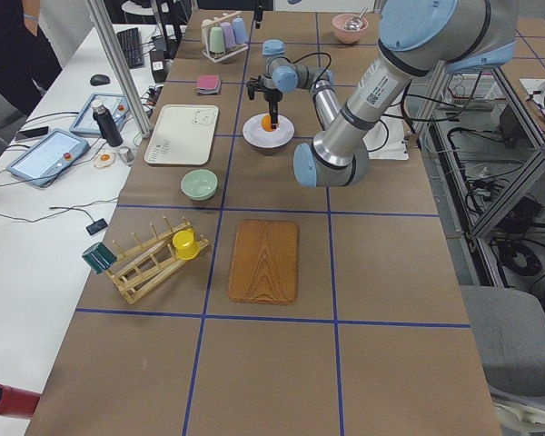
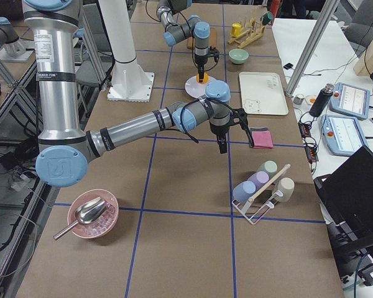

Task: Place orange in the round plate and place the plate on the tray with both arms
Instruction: 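Carry the orange with the left gripper and lower it onto the white plate, then release the orange and withdraw the left arm while the right arm reaches toward the plate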

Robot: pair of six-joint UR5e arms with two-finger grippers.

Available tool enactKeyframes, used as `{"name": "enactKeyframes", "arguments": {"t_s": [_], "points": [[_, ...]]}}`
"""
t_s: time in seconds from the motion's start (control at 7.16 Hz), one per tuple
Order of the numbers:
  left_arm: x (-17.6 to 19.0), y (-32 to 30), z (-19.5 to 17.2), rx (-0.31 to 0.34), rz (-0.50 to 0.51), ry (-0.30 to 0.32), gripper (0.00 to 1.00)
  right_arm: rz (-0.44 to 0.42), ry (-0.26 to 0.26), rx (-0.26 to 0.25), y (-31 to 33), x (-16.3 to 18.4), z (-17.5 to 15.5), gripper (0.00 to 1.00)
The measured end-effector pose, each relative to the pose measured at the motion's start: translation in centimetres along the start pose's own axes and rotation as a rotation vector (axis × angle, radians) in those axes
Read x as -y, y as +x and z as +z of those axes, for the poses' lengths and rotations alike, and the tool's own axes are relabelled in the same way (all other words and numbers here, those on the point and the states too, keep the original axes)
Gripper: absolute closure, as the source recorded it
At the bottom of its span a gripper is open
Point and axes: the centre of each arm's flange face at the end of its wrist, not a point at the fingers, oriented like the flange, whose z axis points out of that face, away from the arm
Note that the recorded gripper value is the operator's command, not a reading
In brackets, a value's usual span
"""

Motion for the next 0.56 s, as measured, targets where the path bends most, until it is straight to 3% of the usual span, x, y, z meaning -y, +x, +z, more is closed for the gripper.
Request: {"name": "enactKeyframes", "arguments": {"t_s": [0.14, 0.28, 0.56], "points": [[0.5, 0.8, 1.6, -0.005, 0.002, 0.001, 0.41, -0.001, -0.001, 0.000, 0.0, 0.0, 0.1, 0.00], [0.6, 1.0, 2.7, -0.002, 0.004, -0.001, 0.04, -0.001, -0.002, 0.000, -0.1, 0.0, 0.1, 0.00], [0.0, 0.7, 4.2, 0.009, 0.014, 0.006, 0.01, -0.004, -0.006, 0.001, -0.3, 0.0, 0.3, 0.00]]}}
